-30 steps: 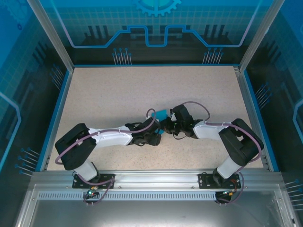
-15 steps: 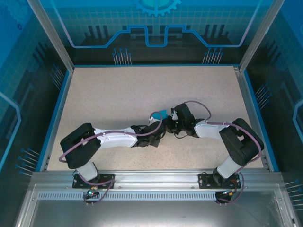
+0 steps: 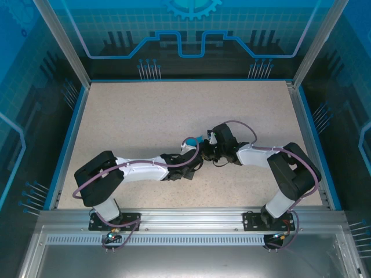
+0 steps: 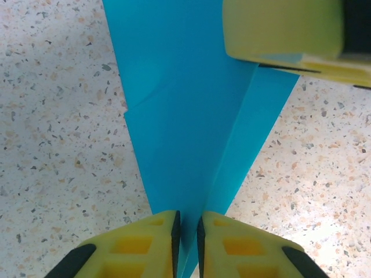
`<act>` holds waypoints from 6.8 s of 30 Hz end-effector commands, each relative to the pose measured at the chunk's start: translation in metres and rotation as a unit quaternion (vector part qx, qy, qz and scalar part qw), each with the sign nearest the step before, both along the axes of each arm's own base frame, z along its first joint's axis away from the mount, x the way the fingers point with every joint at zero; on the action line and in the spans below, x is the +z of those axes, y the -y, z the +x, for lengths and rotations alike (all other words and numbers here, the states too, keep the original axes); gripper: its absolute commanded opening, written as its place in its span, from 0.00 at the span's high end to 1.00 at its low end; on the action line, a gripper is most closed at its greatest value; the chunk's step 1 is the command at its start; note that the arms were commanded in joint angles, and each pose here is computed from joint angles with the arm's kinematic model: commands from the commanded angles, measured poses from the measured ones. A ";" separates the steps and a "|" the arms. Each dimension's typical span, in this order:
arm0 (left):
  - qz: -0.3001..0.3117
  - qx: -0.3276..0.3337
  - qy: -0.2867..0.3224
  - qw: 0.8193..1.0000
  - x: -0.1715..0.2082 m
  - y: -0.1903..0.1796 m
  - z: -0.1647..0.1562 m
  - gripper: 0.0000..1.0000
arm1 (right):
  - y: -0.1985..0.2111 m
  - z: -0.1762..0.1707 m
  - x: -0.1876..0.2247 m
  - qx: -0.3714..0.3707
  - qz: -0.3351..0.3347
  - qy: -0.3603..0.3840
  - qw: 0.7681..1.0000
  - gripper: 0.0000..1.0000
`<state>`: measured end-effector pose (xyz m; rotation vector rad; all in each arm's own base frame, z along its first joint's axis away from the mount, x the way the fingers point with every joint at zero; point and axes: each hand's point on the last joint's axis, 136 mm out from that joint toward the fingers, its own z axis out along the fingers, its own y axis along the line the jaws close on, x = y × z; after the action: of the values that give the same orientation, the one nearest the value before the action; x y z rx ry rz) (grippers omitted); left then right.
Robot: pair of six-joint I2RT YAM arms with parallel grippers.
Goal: Fold a paper plane with a square sheet of paper (pick it up from the middle)
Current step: Fourth fold the wing at the center of the table.
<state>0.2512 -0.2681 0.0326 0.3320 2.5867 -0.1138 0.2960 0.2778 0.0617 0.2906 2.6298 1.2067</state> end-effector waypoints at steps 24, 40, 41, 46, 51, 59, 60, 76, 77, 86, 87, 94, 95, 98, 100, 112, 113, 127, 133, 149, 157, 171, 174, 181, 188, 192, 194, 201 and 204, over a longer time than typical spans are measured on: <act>0.000 0.028 0.007 1.000 -0.003 -0.007 -0.001 0.73 | -0.004 0.003 0.003 0.043 -0.019 -0.023 0.999 0.85; -0.059 0.029 0.033 0.997 0.014 -0.005 -0.002 0.41 | 0.003 0.001 -0.006 0.028 -0.032 -0.036 0.998 0.82; -0.074 0.031 0.037 0.996 0.017 -0.007 -0.003 0.39 | 0.002 0.001 -0.006 0.029 -0.030 -0.035 0.999 0.81; -0.171 0.071 0.071 0.980 0.048 -0.036 -0.006 0.34 | 0.000 -0.001 -0.006 0.041 -0.027 -0.034 0.998 0.75; -0.253 0.124 0.043 0.958 0.058 -0.072 0.003 0.36 | -0.004 -0.005 -0.008 0.057 -0.025 -0.035 0.997 0.73; -0.254 0.067 0.018 0.965 0.067 -0.053 0.003 0.37 | -0.003 -0.003 -0.014 0.071 -0.052 -0.035 0.996 0.76; -0.256 0.058 0.012 0.965 0.065 -0.048 0.002 0.37 | -0.001 -0.002 -0.017 0.069 -0.059 -0.037 0.995 0.77; -0.155 -0.039 -0.041 0.986 0.033 0.012 -0.002 0.42 | 0.004 0.000 -0.022 0.047 -0.075 -0.045 0.995 0.86; -0.144 -0.038 -0.041 0.988 0.030 0.013 -0.002 0.42 | 0.004 0.001 -0.021 0.046 -0.074 -0.045 0.995 0.86; -0.044 0.001 -0.023 0.999 0.004 0.008 0.004 0.42 | -0.003 0.002 -0.016 0.049 -0.052 -0.048 0.996 0.86; -0.037 0.003 -0.019 0.999 0.003 0.008 0.004 0.42 | -0.003 0.002 -0.016 0.048 -0.050 -0.049 0.996 0.86; -0.008 0.015 0.001 1.000 0.002 0.007 0.007 0.52 | -0.005 0.003 -0.014 0.048 -0.043 -0.050 0.997 0.86; -0.005 0.017 0.003 1.000 0.001 0.007 0.007 0.53 | -0.004 0.003 -0.014 0.047 -0.043 -0.050 0.997 0.85; -0.006 0.021 0.010 1.000 0.002 0.006 0.007 0.59 | -0.004 0.003 -0.014 0.046 -0.043 -0.049 0.997 0.85; -0.003 0.023 0.012 1.000 0.001 0.005 0.007 0.62 | -0.004 0.003 -0.014 0.046 -0.043 -0.051 0.997 0.85; 0.004 0.030 0.008 0.999 -0.007 0.004 0.002 0.64 | -0.005 0.006 -0.010 0.045 -0.036 -0.049 0.997 0.85; 0.004 0.030 0.008 1.000 -0.008 0.004 0.002 0.65 | -0.005 0.006 -0.011 0.044 -0.037 -0.049 0.997 0.85; 0.012 0.034 0.012 0.999 -0.011 0.001 0.002 0.77 | -0.003 0.004 -0.011 0.044 -0.039 -0.049 0.997 0.85; 0.015 0.039 0.012 0.999 -0.013 -0.002 0.002 0.80 | -0.002 0.004 -0.012 0.044 -0.040 -0.049 0.997 0.85; 0.001 0.041 0.009 0.999 -0.014 -0.003 0.002 0.84 | -0.002 0.002 -0.010 0.046 -0.040 -0.047 0.997 0.86; 0.010 0.044 0.012 0.999 -0.014 -0.007 0.003 0.80 | -0.004 0.004 -0.007 0.047 -0.037 -0.046 0.997 0.87; -0.055 0.042 -0.008 0.998 -0.014 -0.003 0.003 0.93 | -0.001 0.003 0.001 0.047 -0.035 -0.035 0.998 0.80; -0.092 0.036 -0.017 0.995 -0.011 0.000 0.004 0.94 | 0.004 0.004 0.008 0.043 -0.033 -0.027 0.998 0.75; -0.178 0.009 -0.032 0.984 0.004 0.007 0.005 0.94 | 0.026 0.000 0.024 0.030 -0.042 0.002 0.999 0.62; -0.256 -0.002 -0.066 0.964 0.008 0.006 0.007 0.94 | 0.047 -0.005 0.034 0.019 -0.044 0.029 0.998 0.62; -0.298 -0.005 -0.087 0.951 0.005 0.008 0.007 0.94 | 0.035 -0.007 0.037 0.043 -0.020 0.041 0.998 0.70; -0.309 -0.006 -0.096 0.946 0.004 0.008 0.008 0.94 | 0.028 -0.008 0.037 0.055 -0.017 0.043 0.997 0.71; -0.336 0.001 -0.113 0.935 -0.001 0.003 0.010 0.94 | -0.009 -0.011 0.029 0.104 -0.008 0.039 0.994 0.78; -0.342 0.014 -0.116 0.932 -0.004 -0.004 0.012 0.94 | -0.021 -0.009 0.025 0.111 0.003 0.035 0.993 0.81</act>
<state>0.2646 -0.2656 0.0303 0.0434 2.5760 -1.0012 0.2816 0.2808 0.0768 0.0121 2.6946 1.1921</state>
